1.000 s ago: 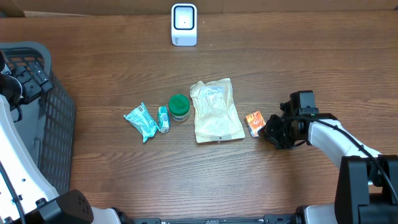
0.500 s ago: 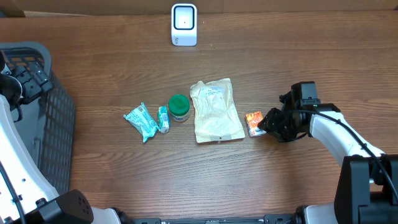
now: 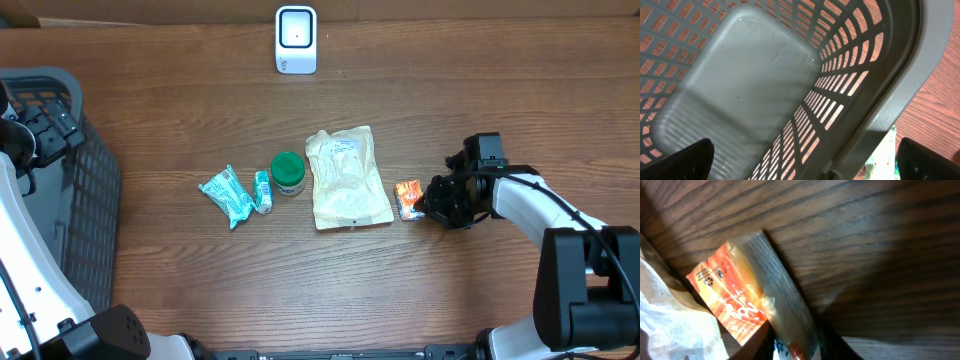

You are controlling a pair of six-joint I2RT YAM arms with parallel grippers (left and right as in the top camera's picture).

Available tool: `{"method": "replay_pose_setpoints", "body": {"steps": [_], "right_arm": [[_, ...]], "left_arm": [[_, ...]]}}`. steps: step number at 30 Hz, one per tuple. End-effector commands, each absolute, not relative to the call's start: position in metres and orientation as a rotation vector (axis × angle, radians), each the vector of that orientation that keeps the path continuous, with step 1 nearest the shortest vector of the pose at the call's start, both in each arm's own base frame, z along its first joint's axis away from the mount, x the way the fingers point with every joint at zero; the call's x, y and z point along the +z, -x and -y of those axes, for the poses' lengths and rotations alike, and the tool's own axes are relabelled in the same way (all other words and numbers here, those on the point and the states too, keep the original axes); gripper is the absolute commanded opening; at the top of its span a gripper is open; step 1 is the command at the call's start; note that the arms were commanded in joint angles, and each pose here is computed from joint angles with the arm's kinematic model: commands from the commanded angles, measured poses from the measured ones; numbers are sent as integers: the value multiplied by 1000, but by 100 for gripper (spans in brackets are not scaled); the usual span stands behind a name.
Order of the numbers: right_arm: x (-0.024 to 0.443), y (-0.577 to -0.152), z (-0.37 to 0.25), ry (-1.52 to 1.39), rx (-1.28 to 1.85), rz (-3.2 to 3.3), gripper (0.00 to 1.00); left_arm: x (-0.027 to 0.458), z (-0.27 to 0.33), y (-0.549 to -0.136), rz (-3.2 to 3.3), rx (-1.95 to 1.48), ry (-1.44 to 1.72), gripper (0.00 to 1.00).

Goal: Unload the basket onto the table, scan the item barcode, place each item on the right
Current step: 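Lift the Kleenex pack off the table with the right gripper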

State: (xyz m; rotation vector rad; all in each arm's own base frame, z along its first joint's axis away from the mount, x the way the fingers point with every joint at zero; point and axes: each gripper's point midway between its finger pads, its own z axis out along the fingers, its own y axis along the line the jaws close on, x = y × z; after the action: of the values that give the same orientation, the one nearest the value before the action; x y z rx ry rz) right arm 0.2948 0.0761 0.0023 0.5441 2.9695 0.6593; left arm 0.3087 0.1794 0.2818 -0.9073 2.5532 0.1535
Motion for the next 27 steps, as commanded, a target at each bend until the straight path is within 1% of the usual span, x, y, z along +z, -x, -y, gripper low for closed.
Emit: {"method": "replay_pose_setpoints", "body": {"steps": [1,2,4,8,11,14,15,18,21,24,27], "right_arm": [[-9,-294,-73,-558,618,-3002,19],[-9,-294,-73,-559,618,-3005,16],[-9,-293,-73,-563,619,-3006,4],[-5,-294,-79,-564,686,-2996,4],[17,-301,-96,-481,872,-2944,4],[59,-310,-119,-331,1149,-2817,4],[90,-313,-129,-279,1304,-2724,4],[133,-316,-139,-197,1493,-2578,4],[169,-315,-142,-142,1618,-2461,4],[183,-313,-143,-236,1713,-2441,4],[184,-314,-143,-489,1792,-2485,4]], "left_arm": [[282,-180,-311,-2543,145,928,100],[282,-180,-311,-2543,145,928,100],[282,-180,-311,-2543,145,928,100],[282,-180,-311,-2543,145,928,100],[282,-180,-311,-2543,145,928,99],[282,-180,-311,-2543,145,928,100],[282,-180,-311,-2543,145,928,99],[282,-180,-311,-2543,145,928,100],[282,-180,-311,-2543,145,928,100],[282,-180,-311,-2543,145,928,100],[282,-180,-311,-2543,145,928,99]]}}
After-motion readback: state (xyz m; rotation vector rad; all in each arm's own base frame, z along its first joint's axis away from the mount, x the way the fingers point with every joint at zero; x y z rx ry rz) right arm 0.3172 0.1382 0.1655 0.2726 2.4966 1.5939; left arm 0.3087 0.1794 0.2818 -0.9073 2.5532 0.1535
